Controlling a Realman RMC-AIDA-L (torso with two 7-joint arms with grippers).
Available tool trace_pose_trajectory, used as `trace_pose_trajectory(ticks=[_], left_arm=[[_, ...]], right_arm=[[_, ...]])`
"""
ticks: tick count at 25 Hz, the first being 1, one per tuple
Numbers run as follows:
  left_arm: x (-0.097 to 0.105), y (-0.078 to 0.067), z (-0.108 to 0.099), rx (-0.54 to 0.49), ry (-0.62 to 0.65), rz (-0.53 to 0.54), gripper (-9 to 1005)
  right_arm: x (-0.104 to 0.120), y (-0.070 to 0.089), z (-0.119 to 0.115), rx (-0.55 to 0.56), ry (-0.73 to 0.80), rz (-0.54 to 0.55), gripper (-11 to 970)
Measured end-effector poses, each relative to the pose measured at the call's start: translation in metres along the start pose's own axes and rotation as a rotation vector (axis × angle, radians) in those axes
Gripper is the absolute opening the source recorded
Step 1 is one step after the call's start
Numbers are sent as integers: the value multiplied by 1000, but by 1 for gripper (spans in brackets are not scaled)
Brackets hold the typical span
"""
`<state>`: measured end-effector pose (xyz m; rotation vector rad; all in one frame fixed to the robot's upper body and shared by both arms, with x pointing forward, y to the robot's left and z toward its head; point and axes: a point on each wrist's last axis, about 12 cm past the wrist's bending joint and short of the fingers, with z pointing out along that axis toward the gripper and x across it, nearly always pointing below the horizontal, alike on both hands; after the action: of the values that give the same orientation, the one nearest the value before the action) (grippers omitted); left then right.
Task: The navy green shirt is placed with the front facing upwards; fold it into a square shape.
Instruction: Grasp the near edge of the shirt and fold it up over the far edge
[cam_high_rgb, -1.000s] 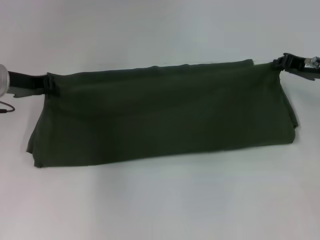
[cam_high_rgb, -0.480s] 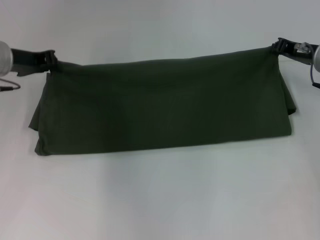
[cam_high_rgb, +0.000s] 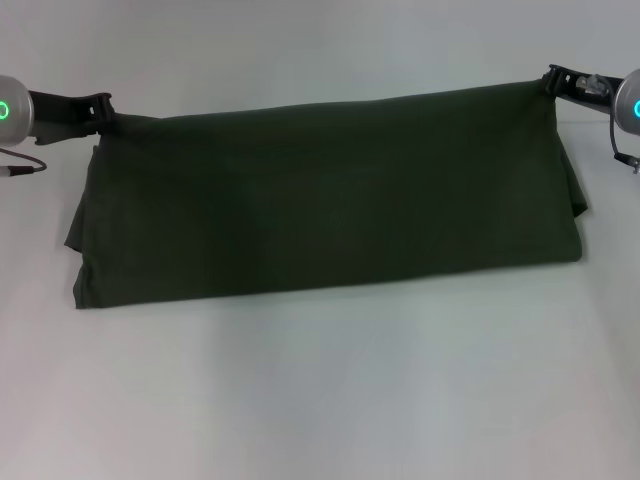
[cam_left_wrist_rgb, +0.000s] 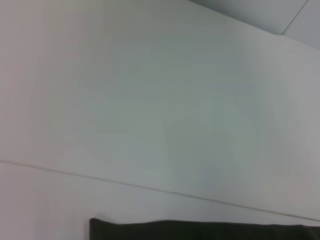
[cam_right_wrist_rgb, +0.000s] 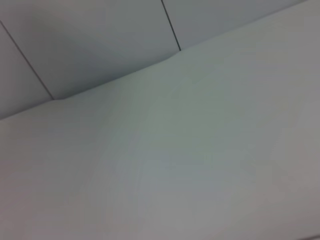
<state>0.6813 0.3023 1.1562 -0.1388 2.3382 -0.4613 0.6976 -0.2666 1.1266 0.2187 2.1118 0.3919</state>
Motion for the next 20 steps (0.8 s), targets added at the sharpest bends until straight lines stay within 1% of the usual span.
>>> trace_pose_trajectory(ticks=[7, 17, 20], left_arm=[[-2, 1, 0, -6, -14, -1, 29], [-4, 0, 0, -12, -38, 4, 96], [-5, -2, 2, -14, -47, 6, 116]], right_arm=[[-6, 11, 2, -19, -1, -31, 59], [-6, 9, 2, -14, -7, -27, 58], [-7, 10, 2, -13, -9, -26, 59]])
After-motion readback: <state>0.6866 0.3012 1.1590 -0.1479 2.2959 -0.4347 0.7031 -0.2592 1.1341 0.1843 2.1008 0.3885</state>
